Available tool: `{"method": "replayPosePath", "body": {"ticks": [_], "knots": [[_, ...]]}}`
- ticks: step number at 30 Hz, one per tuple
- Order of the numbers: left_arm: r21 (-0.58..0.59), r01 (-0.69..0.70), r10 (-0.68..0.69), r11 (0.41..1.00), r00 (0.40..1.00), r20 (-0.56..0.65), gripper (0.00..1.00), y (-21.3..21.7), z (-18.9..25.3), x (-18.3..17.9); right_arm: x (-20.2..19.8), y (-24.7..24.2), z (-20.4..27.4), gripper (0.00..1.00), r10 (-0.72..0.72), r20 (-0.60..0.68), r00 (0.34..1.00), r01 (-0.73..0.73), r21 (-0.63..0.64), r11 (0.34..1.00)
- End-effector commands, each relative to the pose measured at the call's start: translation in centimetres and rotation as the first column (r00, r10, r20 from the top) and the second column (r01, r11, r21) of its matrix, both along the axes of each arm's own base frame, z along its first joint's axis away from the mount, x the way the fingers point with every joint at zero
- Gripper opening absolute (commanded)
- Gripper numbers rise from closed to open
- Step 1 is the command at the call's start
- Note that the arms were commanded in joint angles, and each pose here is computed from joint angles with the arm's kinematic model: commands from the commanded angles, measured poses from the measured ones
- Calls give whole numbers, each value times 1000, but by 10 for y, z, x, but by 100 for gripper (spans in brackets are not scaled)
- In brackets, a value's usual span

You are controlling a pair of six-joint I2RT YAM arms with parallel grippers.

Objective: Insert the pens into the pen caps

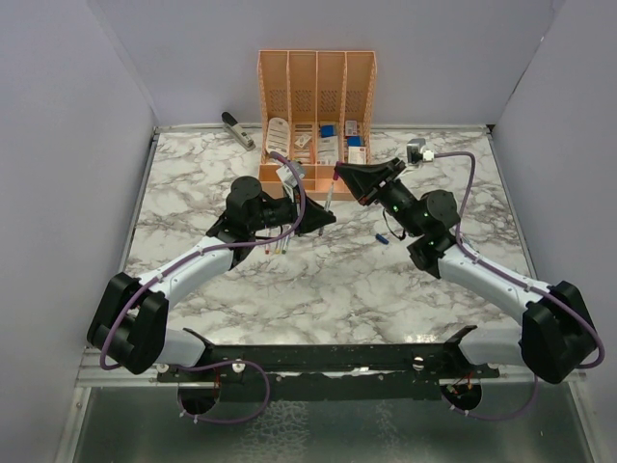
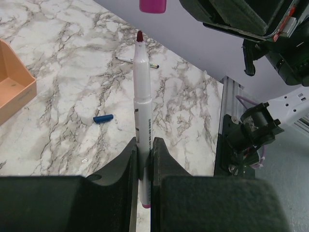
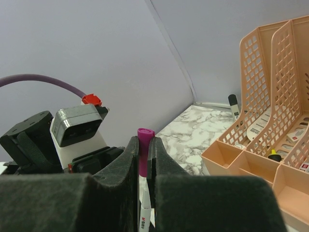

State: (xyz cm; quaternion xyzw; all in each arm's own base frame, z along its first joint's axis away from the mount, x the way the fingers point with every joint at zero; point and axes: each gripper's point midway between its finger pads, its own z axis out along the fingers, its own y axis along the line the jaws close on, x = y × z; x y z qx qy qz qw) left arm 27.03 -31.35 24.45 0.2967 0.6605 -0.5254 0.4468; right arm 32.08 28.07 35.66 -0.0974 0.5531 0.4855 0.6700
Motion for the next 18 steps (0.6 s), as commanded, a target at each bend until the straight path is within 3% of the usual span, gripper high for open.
{"method": "replayPosePath", "body": {"ticks": [1,18], "knots": [[-32,14,-13,999,998,53,0,1,16,-2,-1,4,-3,1,22,13,1000,-22,2,1000],[-30,-4,6,1000,999,51,0,1,15,1,-2,7,-11,1,34,-6,999,-35,-24,999]]}}
